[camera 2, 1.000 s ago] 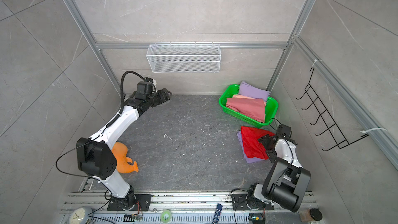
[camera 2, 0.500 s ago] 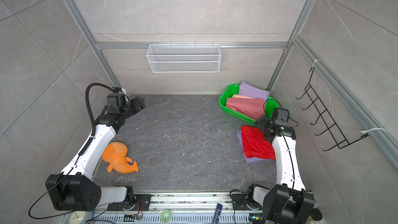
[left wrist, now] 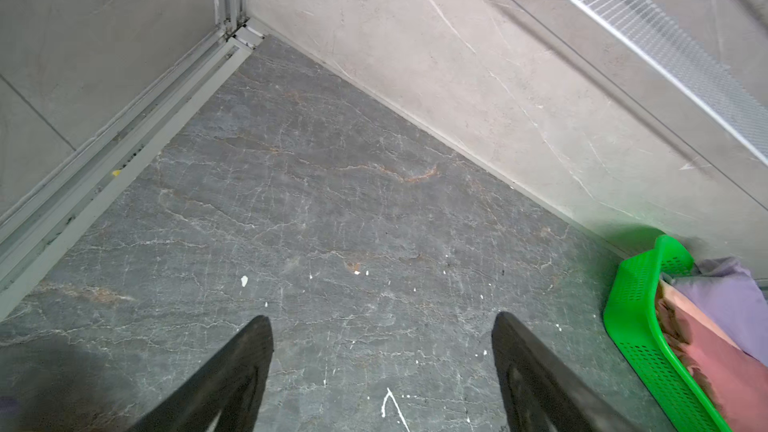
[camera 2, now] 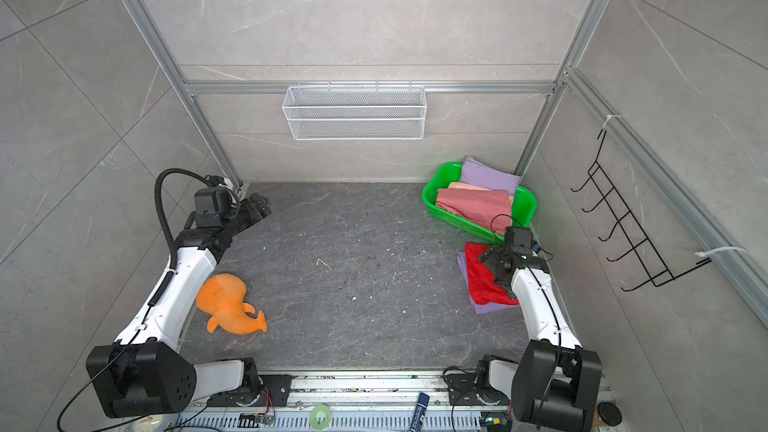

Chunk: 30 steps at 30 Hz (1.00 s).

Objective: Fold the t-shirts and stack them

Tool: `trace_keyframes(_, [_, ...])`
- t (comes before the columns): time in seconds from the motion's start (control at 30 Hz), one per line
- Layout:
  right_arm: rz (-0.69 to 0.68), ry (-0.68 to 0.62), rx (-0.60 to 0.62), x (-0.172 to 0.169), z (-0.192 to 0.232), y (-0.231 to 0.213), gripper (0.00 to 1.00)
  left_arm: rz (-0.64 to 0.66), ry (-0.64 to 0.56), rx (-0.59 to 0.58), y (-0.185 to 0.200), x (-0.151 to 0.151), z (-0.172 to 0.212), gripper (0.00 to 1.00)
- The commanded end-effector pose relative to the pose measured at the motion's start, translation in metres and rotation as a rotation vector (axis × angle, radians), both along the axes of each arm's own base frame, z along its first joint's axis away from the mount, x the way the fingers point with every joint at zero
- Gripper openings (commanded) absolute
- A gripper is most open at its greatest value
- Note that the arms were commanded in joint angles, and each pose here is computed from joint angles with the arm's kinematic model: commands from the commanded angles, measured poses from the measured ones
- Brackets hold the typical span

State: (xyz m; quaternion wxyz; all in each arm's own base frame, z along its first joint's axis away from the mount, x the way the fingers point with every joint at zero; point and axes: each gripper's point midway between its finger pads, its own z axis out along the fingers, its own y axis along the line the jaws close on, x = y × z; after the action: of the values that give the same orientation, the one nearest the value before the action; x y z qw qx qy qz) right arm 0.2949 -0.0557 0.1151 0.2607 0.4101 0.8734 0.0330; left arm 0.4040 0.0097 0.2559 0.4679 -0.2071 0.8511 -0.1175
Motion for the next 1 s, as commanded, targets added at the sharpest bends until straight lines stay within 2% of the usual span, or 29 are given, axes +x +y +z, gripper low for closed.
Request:
trace_keyframes(0.0, [0.049, -0.209, -0.12, 0.032, 0.052, 0.018, 1.0, -0.018, -0.082, 0.081, 0.011, 0.002, 0.007, 0.92])
trace_keyframes(0.07, [0.095, -0.262, -0.2, 0.042, 0.078, 0.034, 1.0, -0.035, -0.13, 0.131, 0.012, 0.002, -0.001, 0.99])
trace_keyframes(0.2, [0.178, -0.324, -0.365, 0.058, 0.127, 0.071, 1.0, 0.045, -0.239, 0.264, 0.032, -0.011, -0.019, 1.0])
trace_keyframes(0.33, [0.205, -0.369, -0.489, 0.068, 0.157, 0.099, 1.0, 0.098, -0.209, 0.371, 0.048, -0.028, -0.052, 1.0])
trace_keyframes(0.47, [0.217, -0.444, -0.538, 0.079, 0.175, 0.116, 1.0, 0.137, -0.197, 0.376, 0.054, -0.036, -0.088, 1.0])
trace_keyframes(0.6, [0.211, -0.529, -0.557, 0.082, 0.183, 0.118, 1.0, 0.1, -0.152, 0.395, 0.051, -0.043, -0.119, 1.0])
trace_keyframes(0.73, [0.181, -0.578, -0.547, 0.074, 0.177, 0.113, 1.0, 0.152, -0.199, 0.424, 0.059, -0.051, -0.125, 1.0])
trace_keyframes(0.93, [0.187, -0.511, -0.6, 0.065, 0.154, 0.104, 0.99, 0.095, -0.205, 0.431, 0.052, -0.04, -0.151, 1.0])
trace_keyframes(0.97, [0.186, -0.495, -0.611, 0.064, 0.15, 0.102, 1.0, 0.049, -0.189, 0.425, 0.045, -0.038, -0.156, 1.0])
